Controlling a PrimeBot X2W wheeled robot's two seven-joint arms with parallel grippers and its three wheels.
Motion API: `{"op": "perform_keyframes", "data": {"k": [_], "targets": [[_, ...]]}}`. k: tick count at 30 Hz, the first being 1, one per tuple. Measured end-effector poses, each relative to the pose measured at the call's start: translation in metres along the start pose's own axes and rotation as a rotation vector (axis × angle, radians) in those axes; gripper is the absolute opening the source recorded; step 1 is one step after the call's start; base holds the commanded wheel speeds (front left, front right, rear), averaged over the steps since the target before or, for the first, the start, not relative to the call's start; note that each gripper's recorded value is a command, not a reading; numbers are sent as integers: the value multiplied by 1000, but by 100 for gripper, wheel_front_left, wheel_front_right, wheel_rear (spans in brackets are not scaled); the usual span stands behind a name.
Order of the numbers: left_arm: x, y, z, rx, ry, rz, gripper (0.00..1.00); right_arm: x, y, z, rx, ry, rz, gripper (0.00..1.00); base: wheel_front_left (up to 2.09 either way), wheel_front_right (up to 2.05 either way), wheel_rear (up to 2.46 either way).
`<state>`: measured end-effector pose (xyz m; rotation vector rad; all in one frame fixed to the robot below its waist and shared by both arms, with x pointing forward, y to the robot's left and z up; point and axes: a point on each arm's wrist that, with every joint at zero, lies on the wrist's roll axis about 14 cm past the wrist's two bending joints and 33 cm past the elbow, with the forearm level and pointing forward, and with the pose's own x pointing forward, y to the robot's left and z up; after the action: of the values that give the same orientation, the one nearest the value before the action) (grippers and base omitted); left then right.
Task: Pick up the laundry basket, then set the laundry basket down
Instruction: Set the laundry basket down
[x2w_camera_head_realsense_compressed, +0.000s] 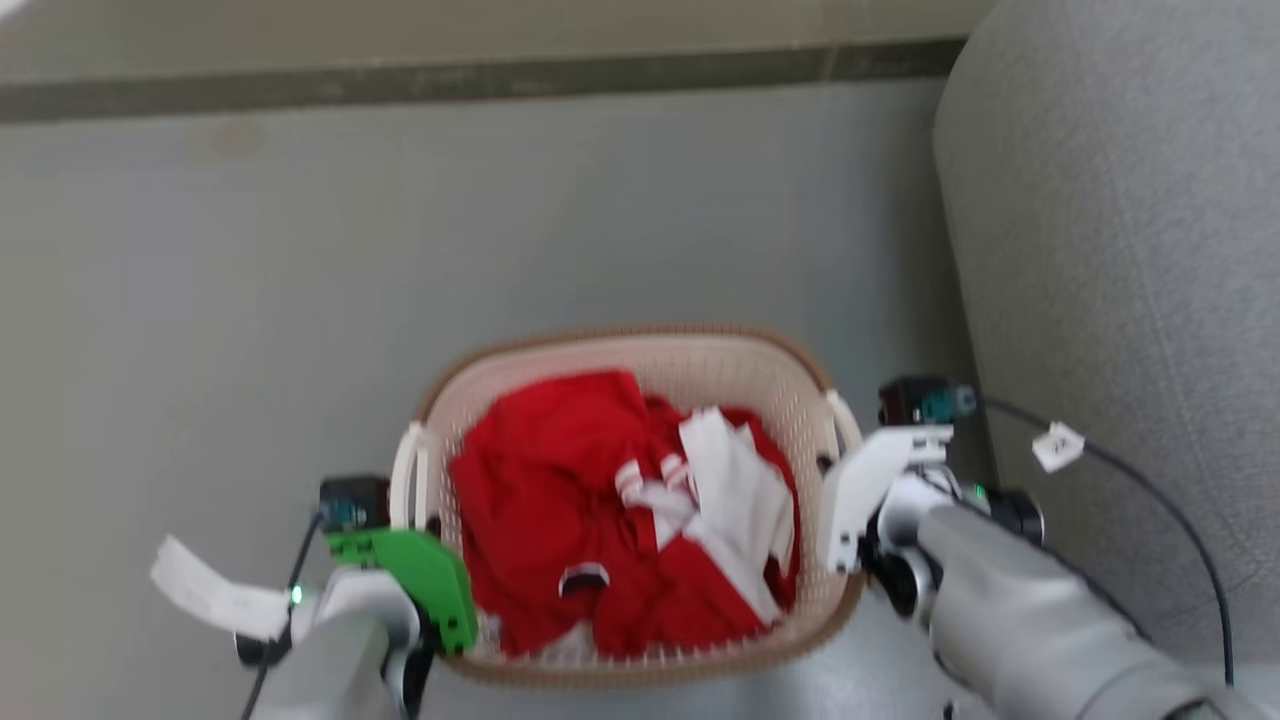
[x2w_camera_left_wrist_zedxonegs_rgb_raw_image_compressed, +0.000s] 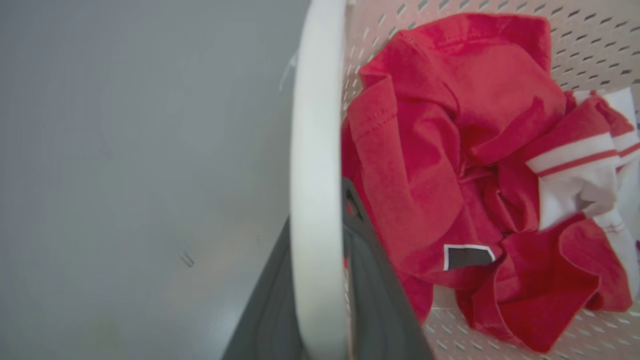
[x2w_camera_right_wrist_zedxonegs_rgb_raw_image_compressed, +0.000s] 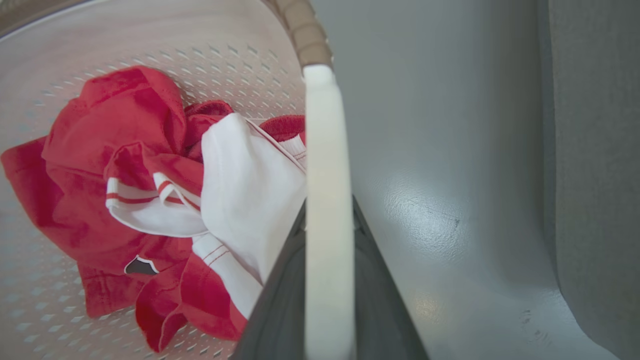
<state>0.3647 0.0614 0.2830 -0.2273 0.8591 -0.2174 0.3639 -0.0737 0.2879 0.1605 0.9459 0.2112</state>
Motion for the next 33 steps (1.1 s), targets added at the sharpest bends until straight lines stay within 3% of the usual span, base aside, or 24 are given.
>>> {"op": "perform_keyframes", "data": {"k": [10, 33], "targets": [[44, 6, 28, 40, -17, -5, 0, 42, -14, 33, -20, -12, -19, 0, 0, 0, 0], [129, 28, 14, 15, 37, 6, 0, 129, -42, 19, 25, 43, -47, 0, 0, 0, 0]]}}
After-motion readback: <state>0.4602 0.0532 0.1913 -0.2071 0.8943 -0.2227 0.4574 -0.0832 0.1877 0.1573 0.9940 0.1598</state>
